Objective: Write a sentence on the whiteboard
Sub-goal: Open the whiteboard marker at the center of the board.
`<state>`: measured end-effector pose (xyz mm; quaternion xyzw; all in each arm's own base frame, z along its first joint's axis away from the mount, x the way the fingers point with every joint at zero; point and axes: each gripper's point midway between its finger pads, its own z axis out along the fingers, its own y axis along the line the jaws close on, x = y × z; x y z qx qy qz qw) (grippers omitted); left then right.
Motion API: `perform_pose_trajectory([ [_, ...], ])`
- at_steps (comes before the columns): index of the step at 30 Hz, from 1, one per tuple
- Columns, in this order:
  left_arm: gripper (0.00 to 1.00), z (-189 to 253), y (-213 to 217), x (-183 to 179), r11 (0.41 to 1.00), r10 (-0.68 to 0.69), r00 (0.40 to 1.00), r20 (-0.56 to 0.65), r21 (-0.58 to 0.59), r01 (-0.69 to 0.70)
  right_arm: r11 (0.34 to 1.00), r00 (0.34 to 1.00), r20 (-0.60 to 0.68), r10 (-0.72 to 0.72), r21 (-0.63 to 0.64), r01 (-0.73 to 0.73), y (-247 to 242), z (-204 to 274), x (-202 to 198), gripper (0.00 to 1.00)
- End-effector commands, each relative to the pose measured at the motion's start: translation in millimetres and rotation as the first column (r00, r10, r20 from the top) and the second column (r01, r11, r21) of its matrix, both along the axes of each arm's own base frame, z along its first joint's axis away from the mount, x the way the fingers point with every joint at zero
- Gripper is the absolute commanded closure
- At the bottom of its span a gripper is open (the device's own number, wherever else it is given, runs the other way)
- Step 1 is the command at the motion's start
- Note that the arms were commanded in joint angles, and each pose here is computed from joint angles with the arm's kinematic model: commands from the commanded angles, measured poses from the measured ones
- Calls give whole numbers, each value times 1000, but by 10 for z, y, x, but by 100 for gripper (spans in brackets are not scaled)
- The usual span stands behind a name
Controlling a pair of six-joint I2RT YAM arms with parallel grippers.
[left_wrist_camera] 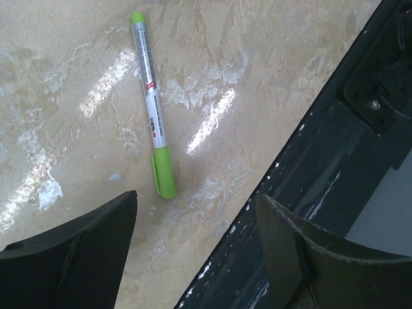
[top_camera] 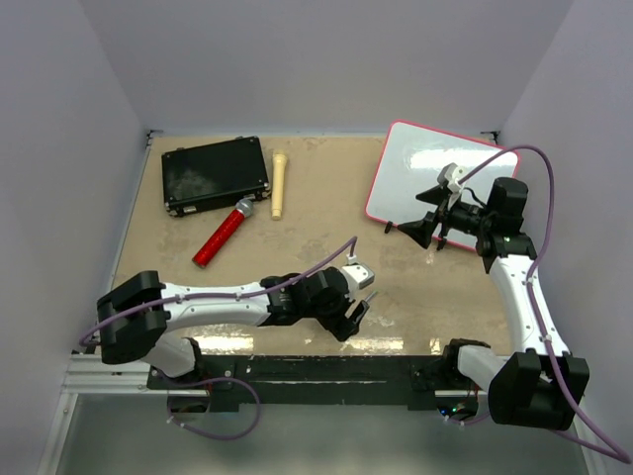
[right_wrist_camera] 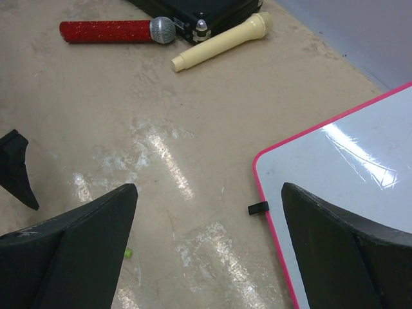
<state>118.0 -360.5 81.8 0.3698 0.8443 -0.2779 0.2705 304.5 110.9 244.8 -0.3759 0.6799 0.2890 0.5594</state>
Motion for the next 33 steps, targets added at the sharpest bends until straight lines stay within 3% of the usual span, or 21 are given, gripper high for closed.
perform_pose_trajectory([
  [1, 24, 12, -136, 23, 999, 35, 999, 7, 31, -35, 1000, 998, 69, -16, -25, 18, -34, 191, 68, 1],
  [10, 49, -256, -170, 74, 986, 59, 998, -4, 154, -57, 1000, 998, 64, -18, -25, 19, -37, 174, 77, 1],
  [21, 59, -469, -145, 127, 969, 61, 998, 6, 241, -61, 1000, 998, 61, -16, -23, 18, -38, 167, 80, 1],
  [33, 85, -735, -1, 128, 934, 65, 998, 2, 353, -61, 1000, 998, 61, -10, -22, 12, -31, 169, 70, 1],
])
